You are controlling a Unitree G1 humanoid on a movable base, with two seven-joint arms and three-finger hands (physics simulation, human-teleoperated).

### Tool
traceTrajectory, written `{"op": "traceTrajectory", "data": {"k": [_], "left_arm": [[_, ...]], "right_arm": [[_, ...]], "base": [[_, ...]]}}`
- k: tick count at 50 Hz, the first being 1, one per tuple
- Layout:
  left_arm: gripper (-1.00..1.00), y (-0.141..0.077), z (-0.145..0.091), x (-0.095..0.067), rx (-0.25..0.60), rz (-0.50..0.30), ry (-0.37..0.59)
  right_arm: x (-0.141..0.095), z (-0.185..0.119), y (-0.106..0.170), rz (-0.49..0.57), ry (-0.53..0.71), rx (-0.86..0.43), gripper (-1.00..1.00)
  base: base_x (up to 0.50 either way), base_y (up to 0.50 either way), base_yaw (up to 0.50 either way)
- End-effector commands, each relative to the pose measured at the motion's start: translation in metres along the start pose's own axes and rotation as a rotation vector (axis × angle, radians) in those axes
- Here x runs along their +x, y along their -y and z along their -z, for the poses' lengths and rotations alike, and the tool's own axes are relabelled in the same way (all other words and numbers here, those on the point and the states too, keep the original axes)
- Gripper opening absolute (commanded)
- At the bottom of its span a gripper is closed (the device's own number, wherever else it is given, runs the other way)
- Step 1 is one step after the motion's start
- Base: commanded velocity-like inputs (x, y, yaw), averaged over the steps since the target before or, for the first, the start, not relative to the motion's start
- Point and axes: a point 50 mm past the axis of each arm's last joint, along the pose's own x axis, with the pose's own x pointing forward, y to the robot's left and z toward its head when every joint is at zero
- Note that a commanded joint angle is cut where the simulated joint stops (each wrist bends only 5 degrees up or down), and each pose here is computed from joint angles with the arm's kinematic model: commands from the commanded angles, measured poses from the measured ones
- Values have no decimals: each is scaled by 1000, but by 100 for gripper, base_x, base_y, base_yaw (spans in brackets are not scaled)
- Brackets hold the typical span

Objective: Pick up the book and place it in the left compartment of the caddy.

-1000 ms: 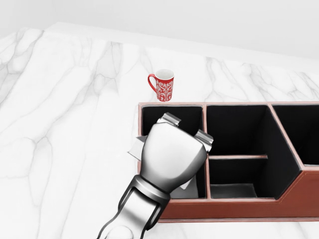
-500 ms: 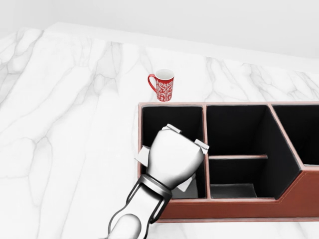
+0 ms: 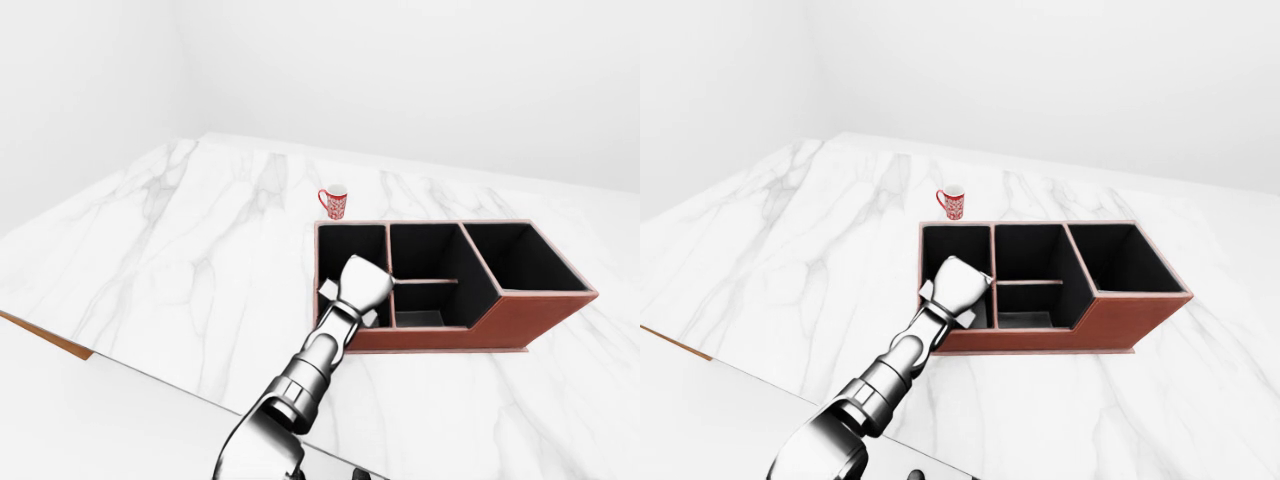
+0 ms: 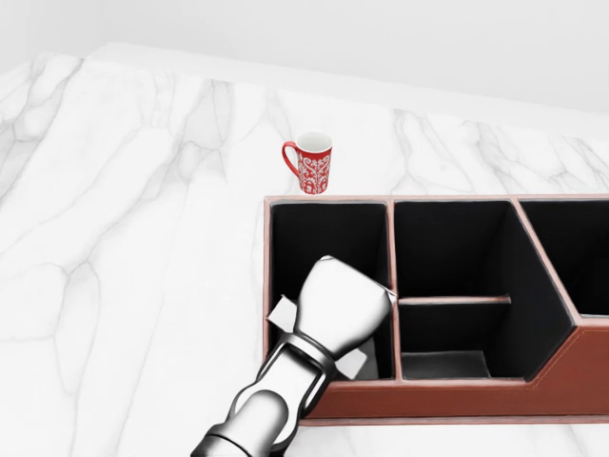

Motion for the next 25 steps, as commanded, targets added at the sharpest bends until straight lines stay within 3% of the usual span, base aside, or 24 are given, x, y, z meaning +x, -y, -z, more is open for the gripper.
{"op": "traceTrajectory", "data": {"k": [1, 8, 21, 24, 25], "left_arm": [[-100, 28, 14, -9, -31, 171, -59], [-100, 39, 14, -14, -50, 247, -61], [-100, 47, 19, -22, -80, 293, -93], [-91, 48, 20, -23, -81, 296, -99], [-70, 48, 20, -24, -82, 297, -99]], "right_arm": [[0, 0, 0, -1, 0, -1, 100], [0, 0, 0, -1, 0, -2, 100], [0, 1, -1, -1, -1, -4, 100], [-1, 1, 0, -2, -2, -4, 100], [0, 1, 0, -1, -2, -4, 100]], "base": [[0, 0, 0], [0, 0, 0], [0, 0, 0], [0, 0, 0], [0, 0, 0]]}}
